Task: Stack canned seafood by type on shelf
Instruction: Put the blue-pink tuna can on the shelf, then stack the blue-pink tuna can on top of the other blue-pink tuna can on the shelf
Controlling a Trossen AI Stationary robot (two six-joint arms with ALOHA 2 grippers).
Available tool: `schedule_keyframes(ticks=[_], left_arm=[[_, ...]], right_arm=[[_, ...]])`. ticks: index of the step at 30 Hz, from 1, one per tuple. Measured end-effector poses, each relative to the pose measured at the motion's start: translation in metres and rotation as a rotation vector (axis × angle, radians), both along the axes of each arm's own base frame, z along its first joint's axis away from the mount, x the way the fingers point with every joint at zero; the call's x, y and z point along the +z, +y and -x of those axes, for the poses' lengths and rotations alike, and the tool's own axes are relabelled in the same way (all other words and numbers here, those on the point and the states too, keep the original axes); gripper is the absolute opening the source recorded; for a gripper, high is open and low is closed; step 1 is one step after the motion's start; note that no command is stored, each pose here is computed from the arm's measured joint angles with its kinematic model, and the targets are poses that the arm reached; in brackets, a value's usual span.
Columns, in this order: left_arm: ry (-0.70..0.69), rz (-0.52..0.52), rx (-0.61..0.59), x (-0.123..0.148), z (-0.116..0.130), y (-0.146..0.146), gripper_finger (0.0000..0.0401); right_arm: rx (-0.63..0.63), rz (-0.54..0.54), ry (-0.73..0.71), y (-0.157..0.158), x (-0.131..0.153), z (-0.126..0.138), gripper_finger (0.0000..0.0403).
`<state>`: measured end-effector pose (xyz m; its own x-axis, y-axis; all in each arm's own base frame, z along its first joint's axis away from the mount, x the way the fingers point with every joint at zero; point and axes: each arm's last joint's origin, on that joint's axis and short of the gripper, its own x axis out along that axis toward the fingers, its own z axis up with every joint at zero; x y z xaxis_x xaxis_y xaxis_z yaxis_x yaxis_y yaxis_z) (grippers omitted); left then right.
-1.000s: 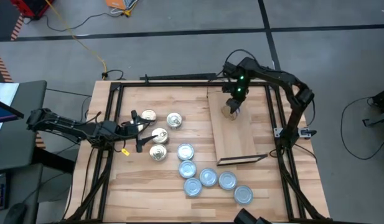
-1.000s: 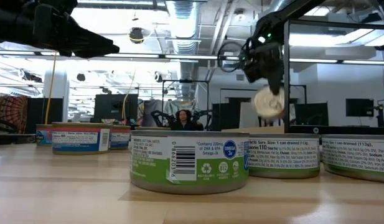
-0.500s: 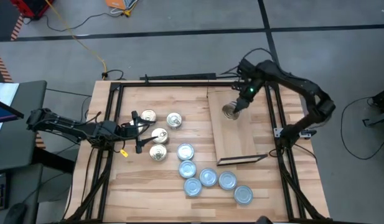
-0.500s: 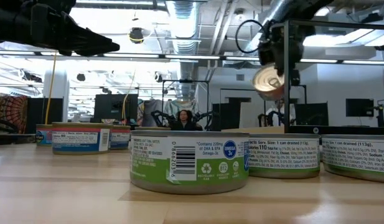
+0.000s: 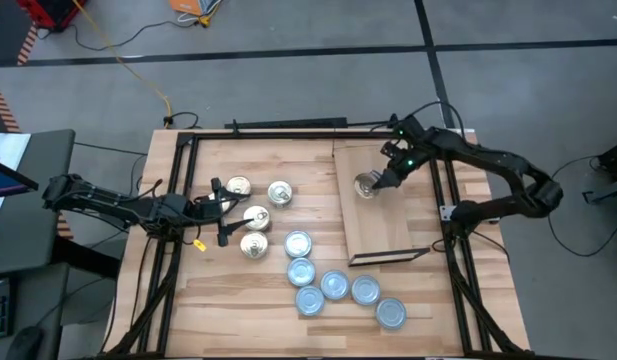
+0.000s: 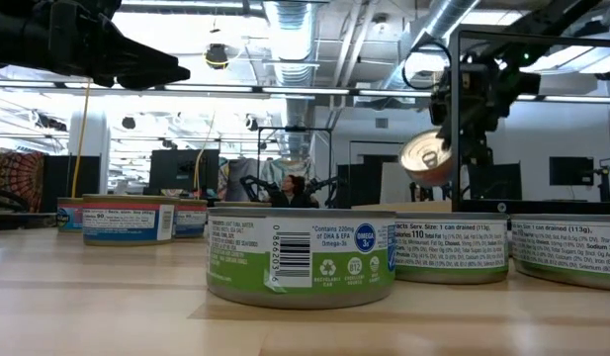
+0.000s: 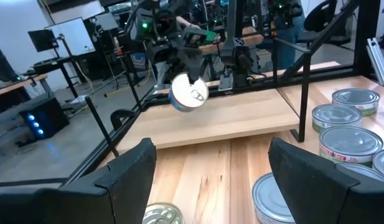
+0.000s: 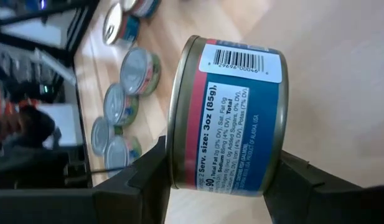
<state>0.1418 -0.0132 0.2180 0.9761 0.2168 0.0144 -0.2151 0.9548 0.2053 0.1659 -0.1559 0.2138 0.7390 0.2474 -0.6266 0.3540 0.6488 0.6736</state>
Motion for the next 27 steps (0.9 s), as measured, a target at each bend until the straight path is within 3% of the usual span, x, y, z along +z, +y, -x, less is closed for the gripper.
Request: schedule_keyframes(ticks=[10,17,24,27], left_arm=[[-0.002,0.014,-0.001,0.0,0.0,0.0,0.03],[0.001,0.028,0.036,0.002,0.0,0.002,0.03],[0.014,0.099,0.151,0.011,-0.001,0.014,0.03],[0.087,0.171,0.224,0.006,-0.002,0.023,0.03]], right_arm=[[-0.088,-0.101,0.046,-0.022,-0.027,0.007,0.027],[-0.143,-0.087,0.059,-0.037,-0.013,0.014,0.0327],[-0.226,0.077,0.276,-0.041,0.019,0.024,0.0353],[-0.221,0.158,0.255,-0.035,0.035,0.02,0.0351]])
